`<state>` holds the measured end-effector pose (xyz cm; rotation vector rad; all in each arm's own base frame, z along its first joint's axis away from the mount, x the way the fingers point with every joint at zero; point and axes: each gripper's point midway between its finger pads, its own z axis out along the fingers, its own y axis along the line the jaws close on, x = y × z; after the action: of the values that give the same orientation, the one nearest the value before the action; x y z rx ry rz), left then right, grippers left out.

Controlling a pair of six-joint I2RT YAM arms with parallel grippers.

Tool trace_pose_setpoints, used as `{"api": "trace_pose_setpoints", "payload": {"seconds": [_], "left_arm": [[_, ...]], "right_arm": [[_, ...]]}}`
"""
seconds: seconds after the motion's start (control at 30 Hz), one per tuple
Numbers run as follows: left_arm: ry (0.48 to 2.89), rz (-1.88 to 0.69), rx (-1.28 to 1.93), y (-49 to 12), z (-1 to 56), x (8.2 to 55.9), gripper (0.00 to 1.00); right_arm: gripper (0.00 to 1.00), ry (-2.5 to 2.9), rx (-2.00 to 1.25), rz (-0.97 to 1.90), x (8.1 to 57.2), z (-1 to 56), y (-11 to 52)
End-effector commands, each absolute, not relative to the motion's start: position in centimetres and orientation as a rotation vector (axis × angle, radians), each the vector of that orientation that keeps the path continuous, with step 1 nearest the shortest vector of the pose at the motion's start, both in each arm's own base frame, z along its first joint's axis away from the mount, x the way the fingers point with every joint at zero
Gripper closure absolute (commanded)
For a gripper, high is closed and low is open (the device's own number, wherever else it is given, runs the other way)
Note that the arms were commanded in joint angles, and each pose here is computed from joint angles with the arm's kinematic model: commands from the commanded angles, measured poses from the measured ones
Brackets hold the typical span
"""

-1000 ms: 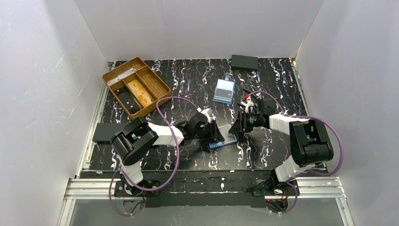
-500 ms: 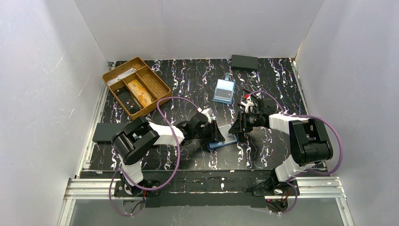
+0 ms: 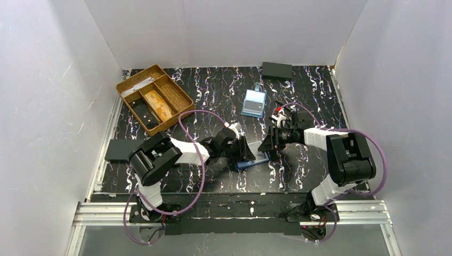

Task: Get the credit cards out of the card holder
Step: Remove the credit card from the card holder.

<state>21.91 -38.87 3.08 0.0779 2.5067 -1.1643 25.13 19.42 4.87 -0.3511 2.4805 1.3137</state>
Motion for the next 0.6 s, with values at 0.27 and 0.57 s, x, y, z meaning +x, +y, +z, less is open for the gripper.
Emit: {"api": "trace_pose_setpoints", "payload": {"seconds": [0.27,0.57], "left_arm": [[2.563,-1.111,0.084,-38.3,1.5,21.3,0.60],[2.566,-1.103,0.080,-38.2,1.4,21.3,0.60]], "right_arm": [[0.52,2.438,-0.385,1.466,24.6,6.2,20.6],[0.52,2.429,-0.397,1.379,25.5,6.4,20.1]]}}
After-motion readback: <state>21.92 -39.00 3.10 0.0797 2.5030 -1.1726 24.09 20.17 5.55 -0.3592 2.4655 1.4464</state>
